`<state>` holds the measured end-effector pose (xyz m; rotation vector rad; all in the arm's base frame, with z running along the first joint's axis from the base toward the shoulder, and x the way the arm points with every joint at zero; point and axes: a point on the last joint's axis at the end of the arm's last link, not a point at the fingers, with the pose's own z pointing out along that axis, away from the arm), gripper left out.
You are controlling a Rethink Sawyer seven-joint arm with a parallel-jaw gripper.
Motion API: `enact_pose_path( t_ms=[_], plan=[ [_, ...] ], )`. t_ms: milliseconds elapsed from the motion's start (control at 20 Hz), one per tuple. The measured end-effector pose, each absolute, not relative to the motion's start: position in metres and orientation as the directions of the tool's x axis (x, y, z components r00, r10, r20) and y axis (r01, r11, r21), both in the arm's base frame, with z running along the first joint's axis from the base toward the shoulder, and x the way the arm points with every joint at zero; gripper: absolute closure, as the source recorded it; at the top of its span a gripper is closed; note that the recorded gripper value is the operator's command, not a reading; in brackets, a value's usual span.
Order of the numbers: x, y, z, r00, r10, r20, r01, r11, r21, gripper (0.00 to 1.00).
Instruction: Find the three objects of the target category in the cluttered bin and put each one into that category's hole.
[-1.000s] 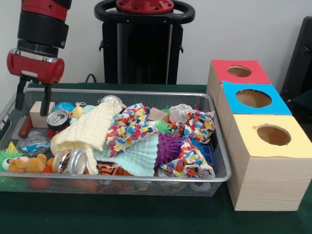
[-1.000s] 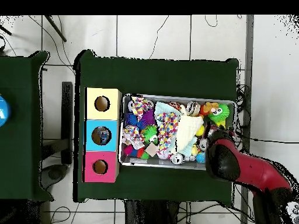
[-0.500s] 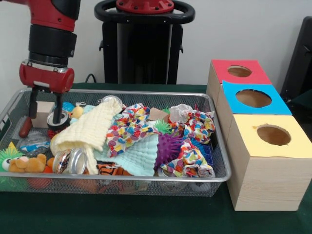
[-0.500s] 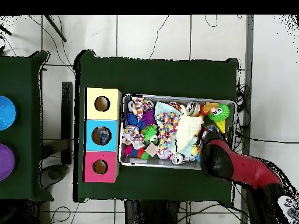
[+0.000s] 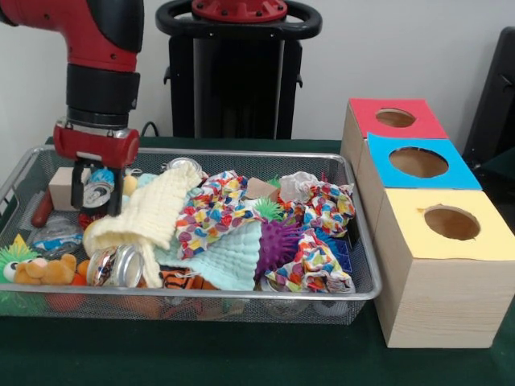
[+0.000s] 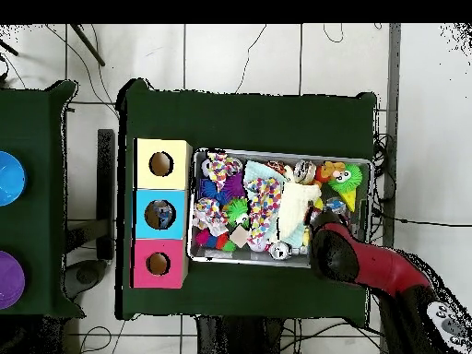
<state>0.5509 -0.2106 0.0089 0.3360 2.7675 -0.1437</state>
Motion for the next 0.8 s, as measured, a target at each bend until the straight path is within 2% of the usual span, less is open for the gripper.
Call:
enact_pose_path(
  t_ms=[350, 800],
  plan=[
    [0.544, -0.194, -0.01, -0.923, 0.205, -0.326, 0.231, 0.972, -0.044, 0.0],
    [0.544, -0.191, -0.011, -0.925, 0.202, -0.323, 0.228, 0.973, -0.043, 0.0]
  ],
)
